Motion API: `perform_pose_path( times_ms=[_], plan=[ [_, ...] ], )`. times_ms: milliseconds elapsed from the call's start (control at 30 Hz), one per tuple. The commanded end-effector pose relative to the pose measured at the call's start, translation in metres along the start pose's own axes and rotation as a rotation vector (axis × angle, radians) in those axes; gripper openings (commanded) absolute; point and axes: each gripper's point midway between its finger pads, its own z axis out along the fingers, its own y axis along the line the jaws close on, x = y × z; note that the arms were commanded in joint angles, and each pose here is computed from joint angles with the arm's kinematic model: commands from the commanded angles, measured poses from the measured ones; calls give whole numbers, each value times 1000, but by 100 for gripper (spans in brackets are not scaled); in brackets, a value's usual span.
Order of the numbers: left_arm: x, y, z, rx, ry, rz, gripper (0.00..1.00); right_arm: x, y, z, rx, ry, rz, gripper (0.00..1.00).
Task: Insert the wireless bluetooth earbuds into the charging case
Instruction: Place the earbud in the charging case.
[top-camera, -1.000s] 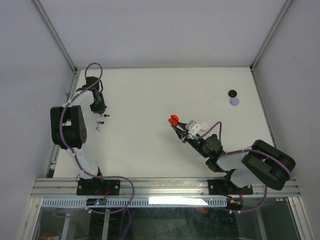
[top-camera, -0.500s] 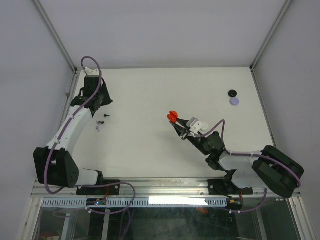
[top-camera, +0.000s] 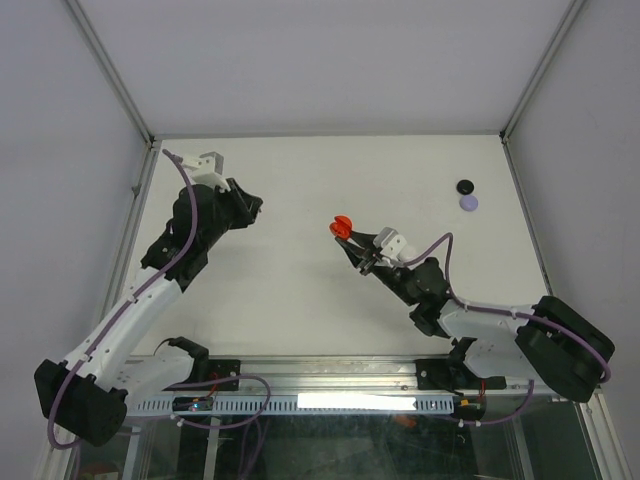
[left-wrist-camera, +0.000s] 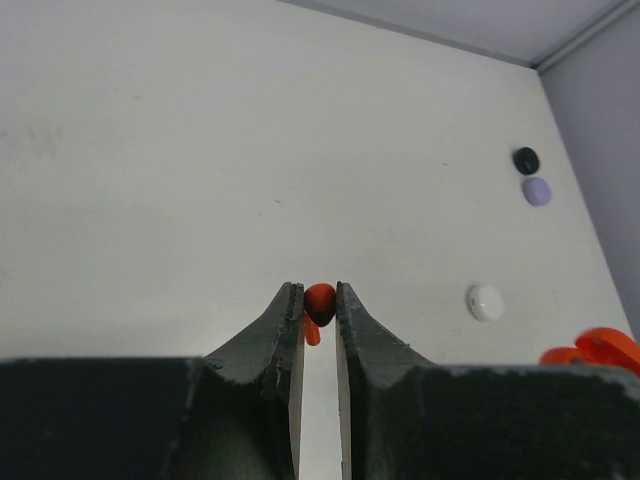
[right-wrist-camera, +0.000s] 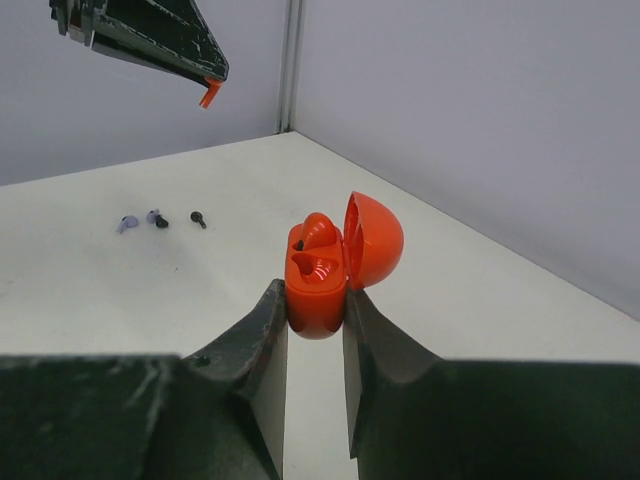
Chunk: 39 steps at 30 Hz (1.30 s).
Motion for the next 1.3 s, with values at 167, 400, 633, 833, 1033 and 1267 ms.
perform_pose_path(
  times_ms=[167,400,633,833,1033,1267],
  plan=[
    [-23,-93,-33,369,-191,-67,6,-40,6,22,-25,-126,80,0],
    [-12,-142,-54,543,-277,13,6,-47,10,28,-38,-154,111,0],
    [1,-173,-65,638,-327,109,6,-52,13,30,-55,-175,141,0],
    [14,-189,-68,701,-343,173,7,-58,14,29,-60,-199,163,0],
    [31,-188,-59,693,-327,210,7,-65,13,27,-60,-220,171,0],
    [39,-187,-52,677,-324,253,7,-70,13,24,-59,-232,171,0]
  ],
)
